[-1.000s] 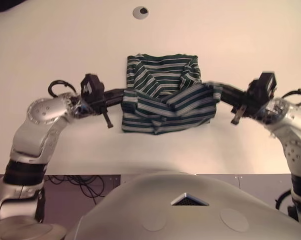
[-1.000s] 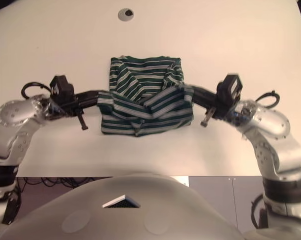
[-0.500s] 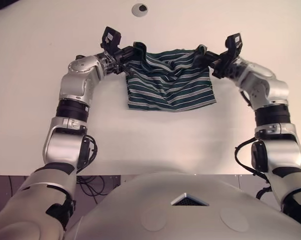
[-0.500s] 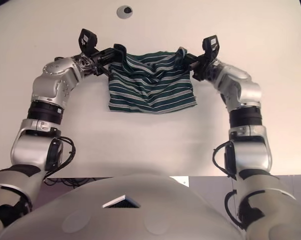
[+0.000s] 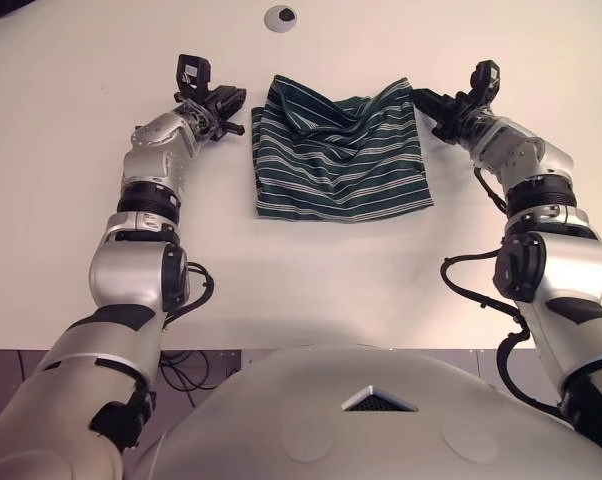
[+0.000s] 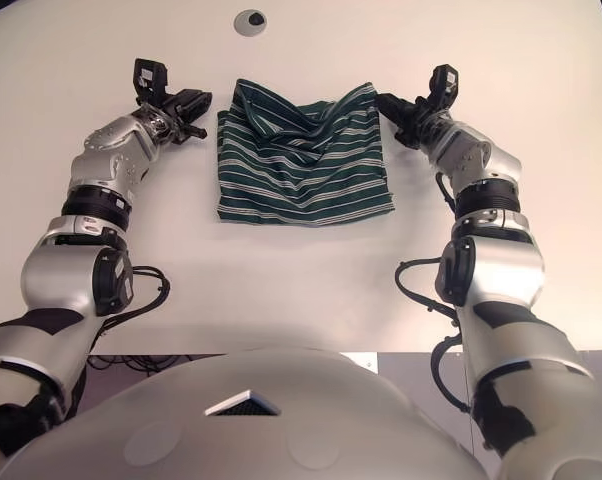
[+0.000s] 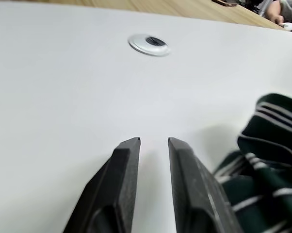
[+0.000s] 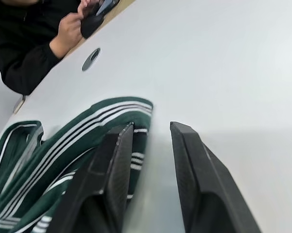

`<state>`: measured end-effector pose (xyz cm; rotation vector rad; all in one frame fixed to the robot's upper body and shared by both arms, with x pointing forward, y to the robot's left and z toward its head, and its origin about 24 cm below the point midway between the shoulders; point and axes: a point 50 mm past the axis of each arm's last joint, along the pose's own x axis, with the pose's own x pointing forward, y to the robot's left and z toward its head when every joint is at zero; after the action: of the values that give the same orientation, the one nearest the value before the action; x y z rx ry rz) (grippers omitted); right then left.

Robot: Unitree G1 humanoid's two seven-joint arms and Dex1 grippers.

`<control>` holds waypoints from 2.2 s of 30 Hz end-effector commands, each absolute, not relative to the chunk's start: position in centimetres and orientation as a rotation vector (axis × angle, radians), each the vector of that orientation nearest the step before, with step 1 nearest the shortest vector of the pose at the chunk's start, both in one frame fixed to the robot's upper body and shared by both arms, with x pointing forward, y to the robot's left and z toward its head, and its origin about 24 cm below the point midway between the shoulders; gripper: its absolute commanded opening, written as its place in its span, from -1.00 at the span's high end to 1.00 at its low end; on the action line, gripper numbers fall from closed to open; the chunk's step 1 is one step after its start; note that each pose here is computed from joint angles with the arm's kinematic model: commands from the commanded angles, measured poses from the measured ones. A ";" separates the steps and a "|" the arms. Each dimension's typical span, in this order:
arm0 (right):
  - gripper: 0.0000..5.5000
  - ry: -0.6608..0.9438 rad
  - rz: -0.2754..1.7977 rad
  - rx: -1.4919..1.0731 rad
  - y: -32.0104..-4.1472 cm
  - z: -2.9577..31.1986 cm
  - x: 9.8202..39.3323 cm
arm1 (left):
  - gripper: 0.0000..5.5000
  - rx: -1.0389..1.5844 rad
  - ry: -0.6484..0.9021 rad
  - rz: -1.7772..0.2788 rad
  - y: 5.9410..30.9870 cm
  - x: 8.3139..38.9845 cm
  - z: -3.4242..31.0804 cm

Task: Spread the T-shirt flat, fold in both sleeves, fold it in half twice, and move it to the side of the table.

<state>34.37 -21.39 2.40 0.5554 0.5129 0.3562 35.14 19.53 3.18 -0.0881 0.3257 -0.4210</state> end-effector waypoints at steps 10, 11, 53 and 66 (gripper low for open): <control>0.99 0.248 0.777 -0.313 -17.6 2.5 30.8 | 1.00 0.304 0.129 -1.210 11.6 26.5 4.3; 0.99 0.261 0.788 -0.346 -17.4 2.1 30.7 | 1.00 0.330 0.165 -1.202 11.6 26.5 3.7; 0.99 0.192 1.073 -0.187 -14.2 6.5 20.1 | 1.00 0.505 -0.046 -1.138 17.5 23.4 6.5; 0.99 0.269 0.945 -0.272 -9.4 1.1 24.8 | 1.00 0.709 0.448 -1.316 17.5 17.5 -0.6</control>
<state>24.48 -9.23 1.37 -0.2349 0.2594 0.9592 18.55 15.72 1.99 0.6337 0.2128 -1.3213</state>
